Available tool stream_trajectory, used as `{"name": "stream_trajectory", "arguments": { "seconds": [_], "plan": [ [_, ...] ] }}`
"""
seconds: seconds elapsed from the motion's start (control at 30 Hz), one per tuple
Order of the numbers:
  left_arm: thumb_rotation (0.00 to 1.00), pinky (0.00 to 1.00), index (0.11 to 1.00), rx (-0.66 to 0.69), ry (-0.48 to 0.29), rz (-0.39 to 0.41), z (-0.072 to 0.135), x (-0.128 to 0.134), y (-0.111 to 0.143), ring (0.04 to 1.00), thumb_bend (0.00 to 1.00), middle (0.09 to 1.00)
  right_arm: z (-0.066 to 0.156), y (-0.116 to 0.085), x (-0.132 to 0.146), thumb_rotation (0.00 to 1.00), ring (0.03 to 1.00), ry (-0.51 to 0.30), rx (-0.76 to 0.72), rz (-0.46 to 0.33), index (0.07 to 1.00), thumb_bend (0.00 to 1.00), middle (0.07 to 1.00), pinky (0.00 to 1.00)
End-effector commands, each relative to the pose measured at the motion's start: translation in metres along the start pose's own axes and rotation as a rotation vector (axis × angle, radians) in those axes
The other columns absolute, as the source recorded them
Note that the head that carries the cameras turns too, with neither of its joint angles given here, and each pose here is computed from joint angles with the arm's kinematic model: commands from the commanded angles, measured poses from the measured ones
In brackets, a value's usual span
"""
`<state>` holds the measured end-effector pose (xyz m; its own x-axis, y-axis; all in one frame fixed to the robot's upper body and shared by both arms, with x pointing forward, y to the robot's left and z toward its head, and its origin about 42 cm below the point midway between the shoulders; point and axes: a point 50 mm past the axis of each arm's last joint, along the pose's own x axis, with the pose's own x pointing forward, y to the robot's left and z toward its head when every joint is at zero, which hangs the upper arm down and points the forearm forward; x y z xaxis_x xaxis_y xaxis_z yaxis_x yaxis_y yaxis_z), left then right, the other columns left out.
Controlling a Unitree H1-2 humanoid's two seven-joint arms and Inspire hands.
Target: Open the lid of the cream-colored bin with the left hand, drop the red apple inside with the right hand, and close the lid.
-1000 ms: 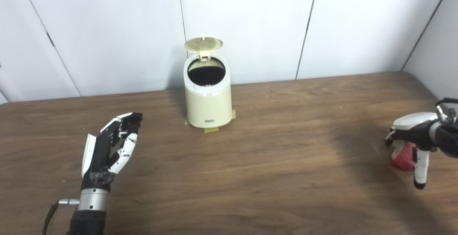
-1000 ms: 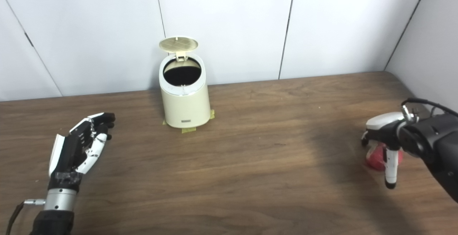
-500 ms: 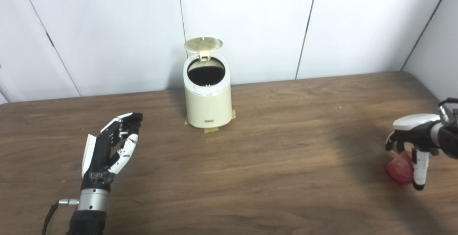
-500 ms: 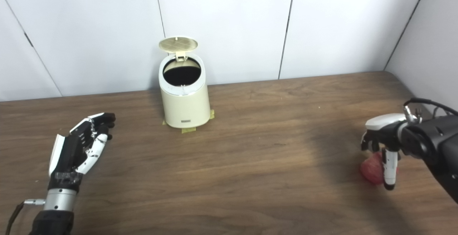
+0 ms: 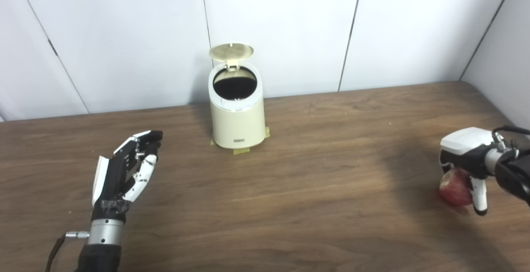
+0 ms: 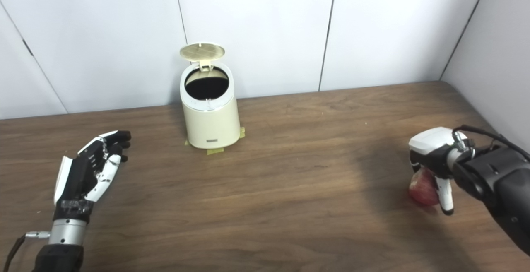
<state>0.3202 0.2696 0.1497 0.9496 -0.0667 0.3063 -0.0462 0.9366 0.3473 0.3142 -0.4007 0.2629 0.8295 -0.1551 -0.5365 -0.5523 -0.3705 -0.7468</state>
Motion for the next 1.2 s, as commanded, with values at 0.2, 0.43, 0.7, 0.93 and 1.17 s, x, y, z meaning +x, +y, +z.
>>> {"name": "stream_trajectory", "arguments": {
  "seconds": [0.2, 0.43, 0.7, 0.93, 1.17],
  "plan": [
    [0.60, 0.61, 0.722, 0.017, -0.081, 0.015, 0.013, 0.016, 0.007, 0.728, 0.31, 0.747, -0.014, -0.022, -0.008, 0.00, 0.285, 0.014, 0.022, -0.099, 0.496, 0.53, 0.393, 0.20],
    [0.59, 0.60, 0.723, 0.027, -0.081, 0.017, 0.013, 0.016, 0.006, 0.722, 0.31, 0.745, -0.012, -0.037, -0.008, 0.00, 0.314, 0.017, 0.069, -0.168, 0.501, 0.53, 0.401, 0.23],
    [0.60, 0.60, 0.722, 0.030, -0.079, 0.013, 0.013, 0.017, 0.003, 0.721, 0.31, 0.742, -0.004, -0.092, -0.015, 0.00, 0.432, -0.085, 0.107, -0.324, 0.473, 0.53, 0.523, 0.37],
    [0.59, 0.59, 0.721, 0.032, -0.081, 0.012, 0.013, 0.017, -0.001, 0.719, 0.29, 0.743, 0.029, -0.128, -0.012, 0.00, 0.385, -0.178, 0.135, -0.455, 0.492, 0.53, 0.439, 0.31],
    [0.60, 0.59, 0.719, 0.048, -0.087, 0.021, 0.013, 0.018, -0.005, 0.714, 0.28, 0.740, 0.066, -0.160, -0.010, 0.00, 0.454, -0.293, 0.084, -0.507, 0.466, 0.53, 0.519, 0.38]
  ]
}}
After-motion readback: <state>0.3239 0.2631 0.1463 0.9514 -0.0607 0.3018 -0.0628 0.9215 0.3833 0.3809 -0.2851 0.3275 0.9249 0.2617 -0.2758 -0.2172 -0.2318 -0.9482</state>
